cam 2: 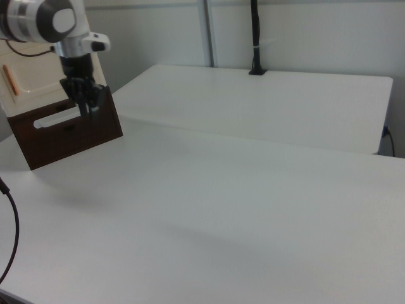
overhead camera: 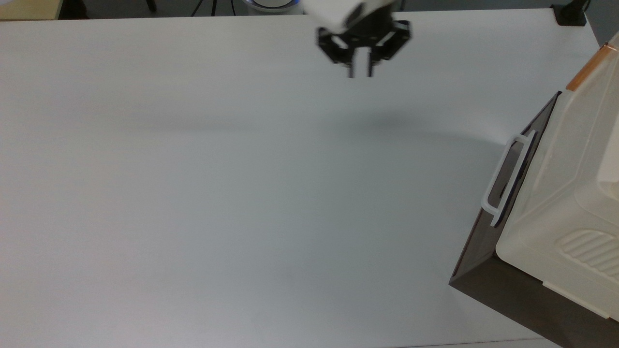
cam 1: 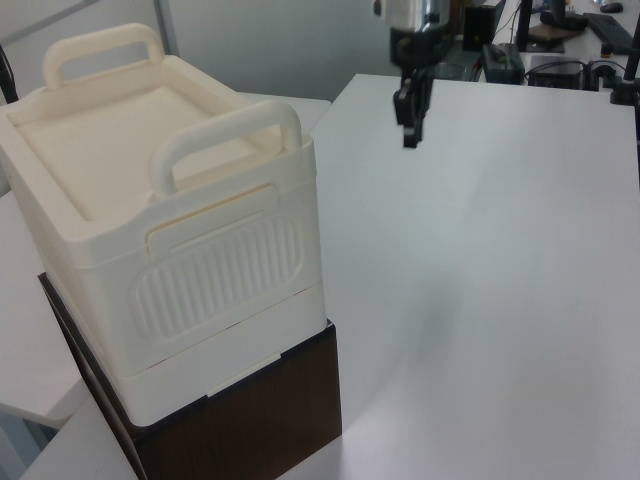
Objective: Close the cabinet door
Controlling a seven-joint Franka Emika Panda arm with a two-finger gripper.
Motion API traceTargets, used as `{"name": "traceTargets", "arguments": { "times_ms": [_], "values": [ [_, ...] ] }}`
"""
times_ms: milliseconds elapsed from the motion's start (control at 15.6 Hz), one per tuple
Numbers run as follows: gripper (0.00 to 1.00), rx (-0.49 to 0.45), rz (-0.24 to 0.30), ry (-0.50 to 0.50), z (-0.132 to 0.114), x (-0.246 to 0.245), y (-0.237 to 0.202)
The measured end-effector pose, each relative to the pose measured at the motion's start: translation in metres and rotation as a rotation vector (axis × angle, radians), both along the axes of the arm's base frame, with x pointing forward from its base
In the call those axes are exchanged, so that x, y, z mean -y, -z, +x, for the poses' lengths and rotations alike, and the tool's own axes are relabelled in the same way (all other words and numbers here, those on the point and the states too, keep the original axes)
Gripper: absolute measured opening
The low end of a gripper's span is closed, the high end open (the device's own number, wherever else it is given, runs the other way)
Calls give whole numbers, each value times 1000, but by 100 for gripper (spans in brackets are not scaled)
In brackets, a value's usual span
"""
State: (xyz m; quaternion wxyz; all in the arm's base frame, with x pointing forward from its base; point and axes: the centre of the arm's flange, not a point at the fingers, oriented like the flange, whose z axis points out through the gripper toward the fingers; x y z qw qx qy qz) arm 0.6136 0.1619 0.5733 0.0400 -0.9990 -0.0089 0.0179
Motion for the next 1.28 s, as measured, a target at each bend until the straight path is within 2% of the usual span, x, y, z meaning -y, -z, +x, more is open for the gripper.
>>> {"name": "traceTargets", "arguments": {
  "times_ms": [192,384,447,895,1278],
  "values": [
    [65,-13,-70,48,-4,55,0],
    [94,-21,-86,88,-10,91,-1],
    [100,-30,-85,85,-10,102,2],
    [100,-24,-76,-15,-10,170,5],
    [100,13,-76,32,-13,202,-13]
  ]
}}
